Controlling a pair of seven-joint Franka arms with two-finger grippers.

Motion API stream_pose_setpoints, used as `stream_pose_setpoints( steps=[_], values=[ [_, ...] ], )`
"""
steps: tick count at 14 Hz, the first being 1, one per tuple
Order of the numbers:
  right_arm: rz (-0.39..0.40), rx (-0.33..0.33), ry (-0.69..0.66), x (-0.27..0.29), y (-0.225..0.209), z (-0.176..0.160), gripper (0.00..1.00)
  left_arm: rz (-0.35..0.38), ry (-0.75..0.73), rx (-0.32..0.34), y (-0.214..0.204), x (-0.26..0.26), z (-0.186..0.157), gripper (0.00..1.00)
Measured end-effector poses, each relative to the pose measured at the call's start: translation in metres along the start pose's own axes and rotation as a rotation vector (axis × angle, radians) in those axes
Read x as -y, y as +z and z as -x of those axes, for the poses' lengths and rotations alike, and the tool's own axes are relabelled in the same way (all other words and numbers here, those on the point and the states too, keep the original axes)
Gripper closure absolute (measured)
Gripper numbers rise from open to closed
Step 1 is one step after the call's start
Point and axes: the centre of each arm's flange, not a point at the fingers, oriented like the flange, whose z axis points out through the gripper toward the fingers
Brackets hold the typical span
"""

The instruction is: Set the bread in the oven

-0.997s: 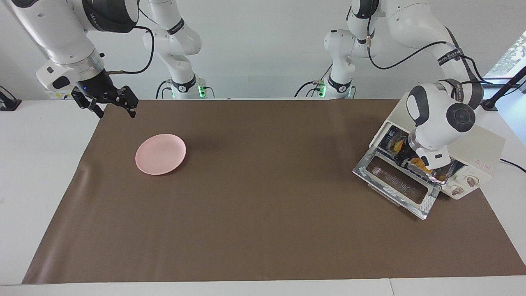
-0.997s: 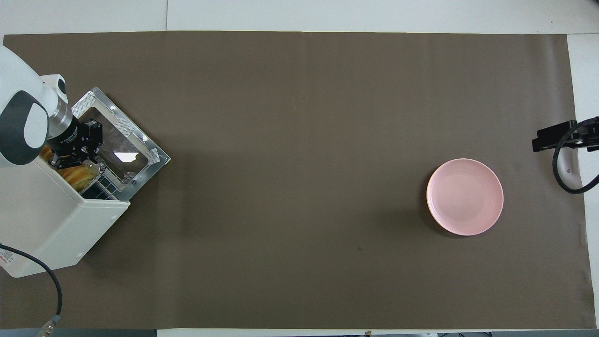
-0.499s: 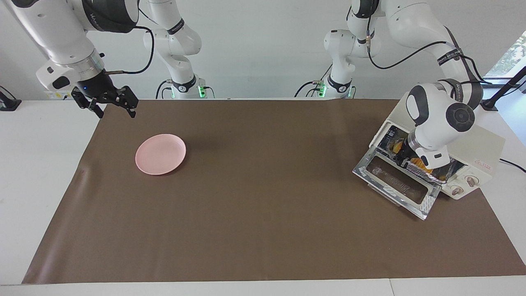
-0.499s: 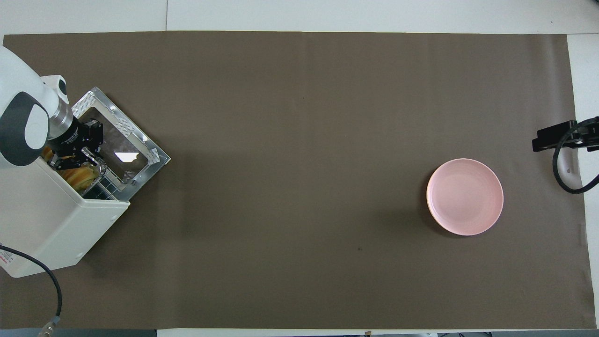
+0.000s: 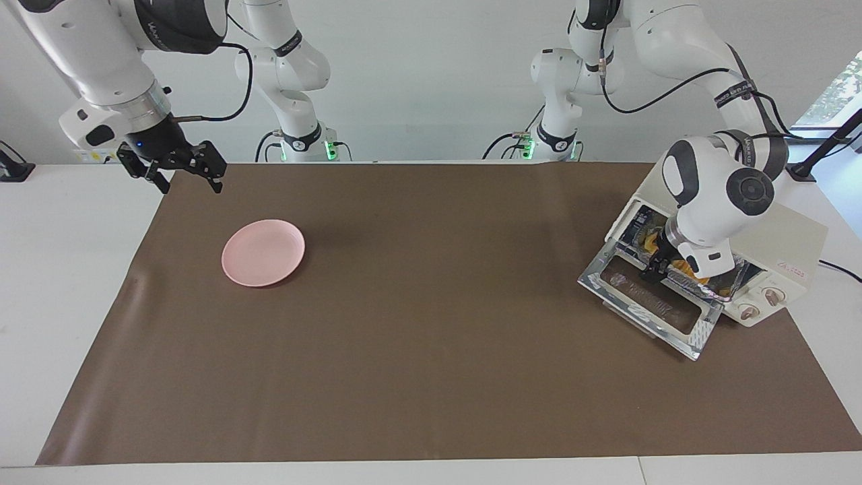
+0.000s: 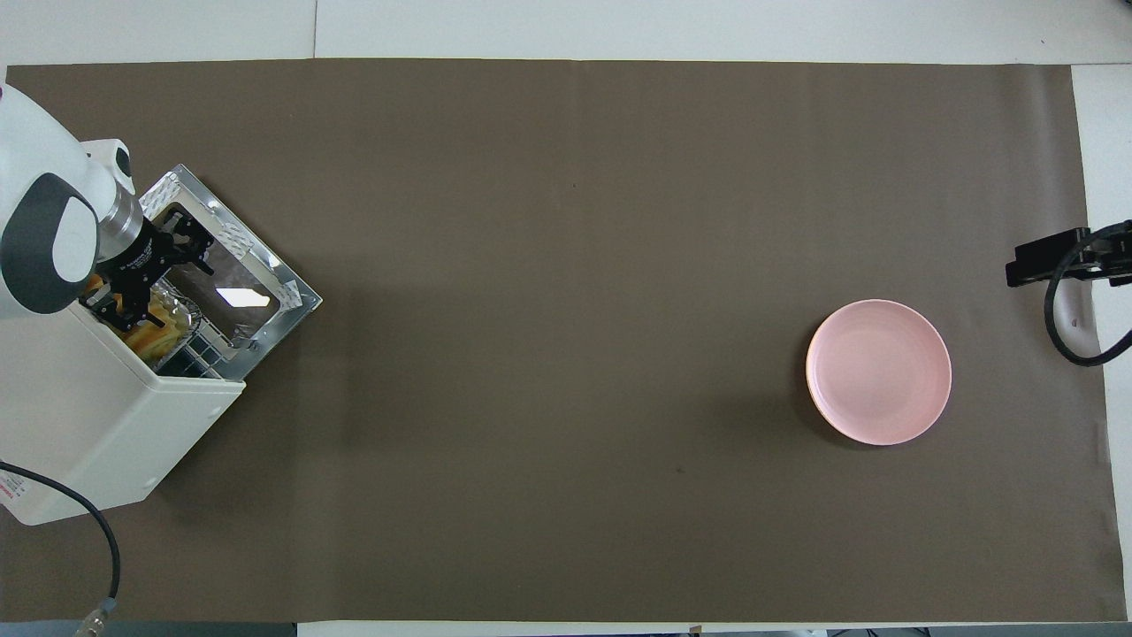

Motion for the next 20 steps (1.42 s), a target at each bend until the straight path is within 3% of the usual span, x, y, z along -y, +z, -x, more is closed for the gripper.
stream_pose_setpoints(
  steps=[7, 13, 16, 20],
  values=[
    [0.000, 0.000, 0.000, 0.000, 0.000, 0.000, 0.00, 0.016, 0.010, -0.014, -0.009, -0.001, -0.001, 0.00],
    [0.000, 0.000, 0.000, 0.000, 0.000, 0.000, 0.00, -0.020, 0.087, -0.085, -0.026, -0.013, 0.020, 0.00],
    [0.000, 0.000, 0.000, 0.000, 0.000, 0.000, 0.00, -0.014, 0.134, -0.095, -0.055, -0.012, 0.023, 0.00],
    [0.000, 0.000, 0.000, 0.000, 0.000, 0.000, 0.00, -0.003, 0.314, -0.102, -0.103, 0.002, 0.023, 0.00]
  ],
)
